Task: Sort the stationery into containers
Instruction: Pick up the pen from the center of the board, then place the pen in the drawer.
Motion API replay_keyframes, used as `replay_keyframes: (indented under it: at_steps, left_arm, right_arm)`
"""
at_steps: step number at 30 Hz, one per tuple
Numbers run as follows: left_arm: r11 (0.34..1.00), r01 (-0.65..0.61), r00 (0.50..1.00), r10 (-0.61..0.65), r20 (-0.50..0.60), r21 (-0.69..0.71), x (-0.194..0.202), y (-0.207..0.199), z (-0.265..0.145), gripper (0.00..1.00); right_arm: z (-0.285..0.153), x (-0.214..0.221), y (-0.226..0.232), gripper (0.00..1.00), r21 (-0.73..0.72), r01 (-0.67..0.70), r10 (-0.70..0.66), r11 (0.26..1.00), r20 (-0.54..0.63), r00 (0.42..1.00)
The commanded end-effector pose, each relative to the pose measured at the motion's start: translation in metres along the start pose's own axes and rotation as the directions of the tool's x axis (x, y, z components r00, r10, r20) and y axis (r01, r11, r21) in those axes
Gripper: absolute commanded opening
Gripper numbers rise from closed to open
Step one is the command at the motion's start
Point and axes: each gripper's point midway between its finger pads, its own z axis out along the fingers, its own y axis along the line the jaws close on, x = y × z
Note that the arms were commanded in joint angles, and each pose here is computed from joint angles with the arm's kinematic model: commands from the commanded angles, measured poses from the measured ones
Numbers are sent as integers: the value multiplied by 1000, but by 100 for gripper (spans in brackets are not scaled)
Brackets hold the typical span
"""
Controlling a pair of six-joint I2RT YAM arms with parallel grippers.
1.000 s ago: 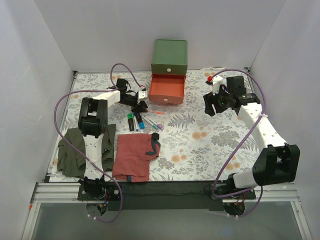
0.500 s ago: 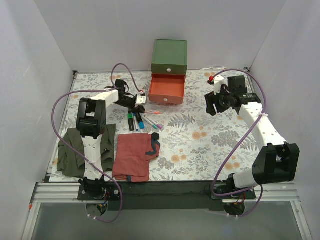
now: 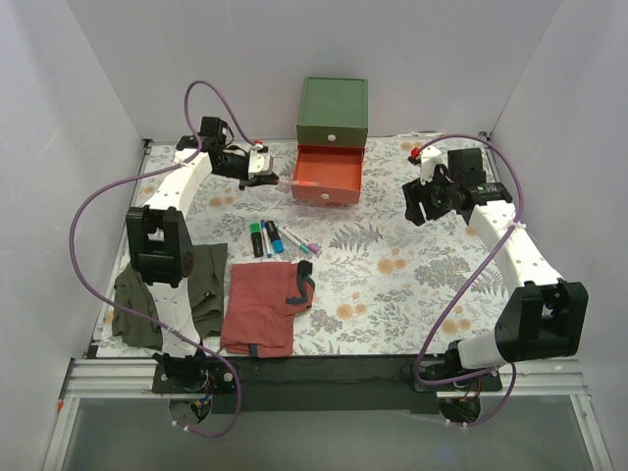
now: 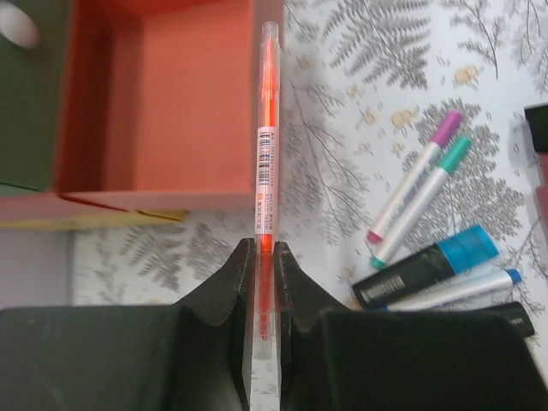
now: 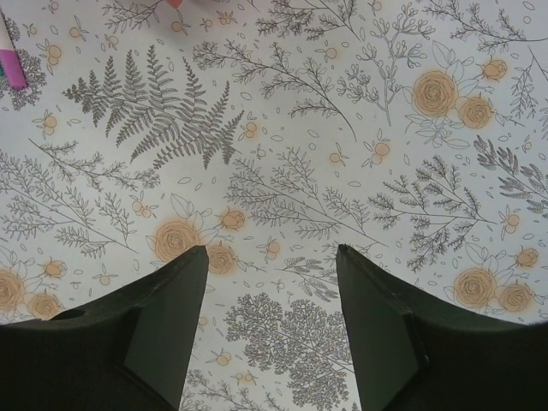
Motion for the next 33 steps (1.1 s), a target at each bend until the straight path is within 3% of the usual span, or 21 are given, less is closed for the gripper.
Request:
replay_keyframes:
  at_steps: [1,11,22,24,26,33]
  left_arm:
    - [993,-91,986,100,133,-74,-79,29,-21,0]
    - [974,-151,977,174,126,-169,-90,80,13,0]
    - [979,-149,981,164,100,-138,-68,90,75,3]
    - [978,-153,981,168,100,-142,-63,92,80,10]
    - [979,-131,984,147,97,-158,-62,95,82,27]
    - [963,-152,980,176,92,-220,-76,107,70,46]
  right_arm:
    - [-9,-11,-5,70,32,10,-12,999,49,999]
    - [-12,-5,-4,70,37,11,-13,999,49,999]
    - [-15,4,-9,70,58,-3,1,998,46,999]
    - [-16,8,-10,70,62,-9,7,998,40,999]
    - [-17,10,-12,70,68,-13,10,998,41,999]
    - [-18,17,-13,70,72,-27,24,997,40,999]
